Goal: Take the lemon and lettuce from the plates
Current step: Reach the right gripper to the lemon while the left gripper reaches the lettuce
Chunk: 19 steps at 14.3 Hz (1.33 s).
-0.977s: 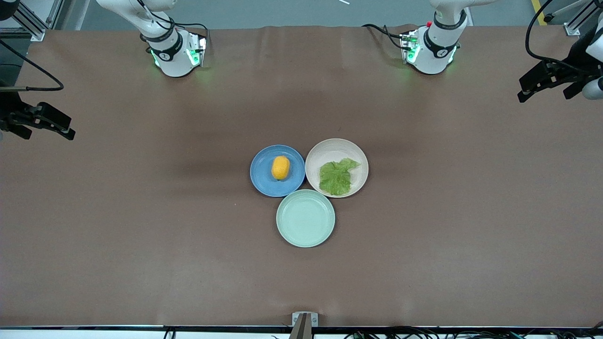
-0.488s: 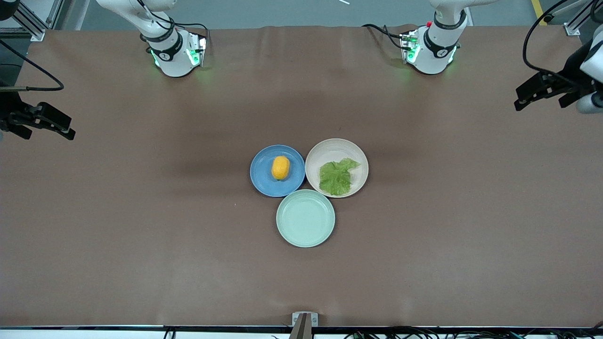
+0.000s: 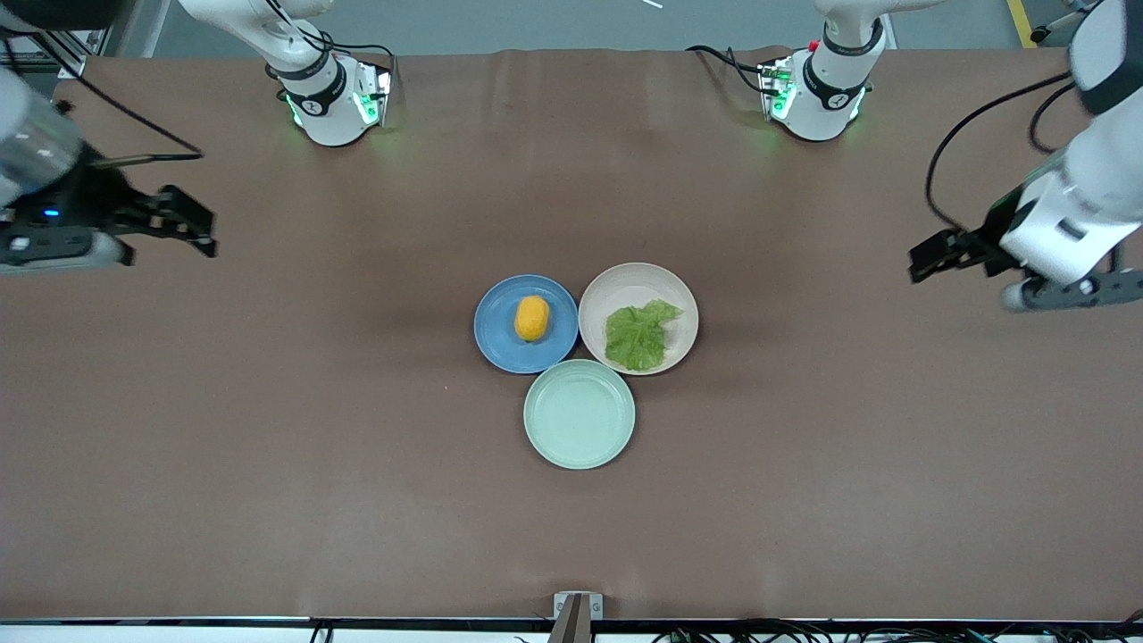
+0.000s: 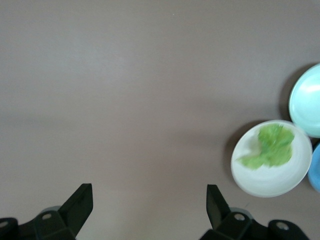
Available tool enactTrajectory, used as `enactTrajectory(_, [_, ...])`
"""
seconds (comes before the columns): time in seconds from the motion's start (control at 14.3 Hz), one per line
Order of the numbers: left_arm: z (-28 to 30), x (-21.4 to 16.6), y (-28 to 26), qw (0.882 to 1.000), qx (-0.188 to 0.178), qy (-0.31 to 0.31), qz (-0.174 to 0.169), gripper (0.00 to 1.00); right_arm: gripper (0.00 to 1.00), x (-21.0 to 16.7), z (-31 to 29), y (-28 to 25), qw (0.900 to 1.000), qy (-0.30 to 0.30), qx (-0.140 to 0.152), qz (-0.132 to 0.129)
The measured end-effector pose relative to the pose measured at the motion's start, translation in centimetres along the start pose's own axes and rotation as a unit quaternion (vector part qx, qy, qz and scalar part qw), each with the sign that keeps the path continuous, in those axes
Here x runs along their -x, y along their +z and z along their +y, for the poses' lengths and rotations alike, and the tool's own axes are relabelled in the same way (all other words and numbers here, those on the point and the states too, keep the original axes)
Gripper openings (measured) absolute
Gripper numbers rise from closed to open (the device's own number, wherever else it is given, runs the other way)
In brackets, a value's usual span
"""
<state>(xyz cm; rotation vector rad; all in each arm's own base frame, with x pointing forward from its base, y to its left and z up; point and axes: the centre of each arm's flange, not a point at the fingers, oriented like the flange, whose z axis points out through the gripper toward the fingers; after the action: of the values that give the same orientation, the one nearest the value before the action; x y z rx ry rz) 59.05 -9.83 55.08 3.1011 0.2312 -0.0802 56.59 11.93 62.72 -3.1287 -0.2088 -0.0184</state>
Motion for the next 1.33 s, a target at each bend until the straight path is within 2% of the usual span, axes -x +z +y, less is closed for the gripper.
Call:
enactTrajectory(0.14, [2.9,-0.9,3.3,0.999,0.011,-0.052,-0.003,1.0,1.0,-0.8,-3.1,2.2,1.0,-0.017,0.0,-0.013])
enactTrajectory(0.35, [6.8,-1.0,8.2,0.993,0.028,-0.113,0.006,1.0,1.0,-1.8,-7.5,6.7,0.998,-0.039,0.005,-0.051])
enactTrajectory(0.49, [8.8,-0.5,11.8,0.988,0.037,-0.148,0.011,1.0,1.0,-1.4,-13.3,9.5,0.997,-0.024,0.014,-0.069])
enactTrajectory(0.63, [10.8,0.2,15.2,0.982,0.034,-0.186,0.0,1.0,1.0,-0.4,-20.1,11.9,0.998,0.005,0.019,-0.064])
enactTrajectory(0.84, [14.3,1.3,19.7,0.97,0.007,-0.244,-0.003,0.99,1.0,0.7,-27.4,16.7,0.998,0.018,0.019,-0.056])
enactTrajectory(1.12, [18.6,3.2,25.0,0.95,-0.009,-0.312,-0.027,0.96,1.0,1.0,-31.7,24.8,0.998,0.055,0.004,-0.041])
enactTrajectory(1.33, [21.7,4.7,28.3,0.931,-0.007,-0.364,-0.036,0.89,1.0,1.7,-33.8,30.8,0.997,0.072,0.005,-0.041])
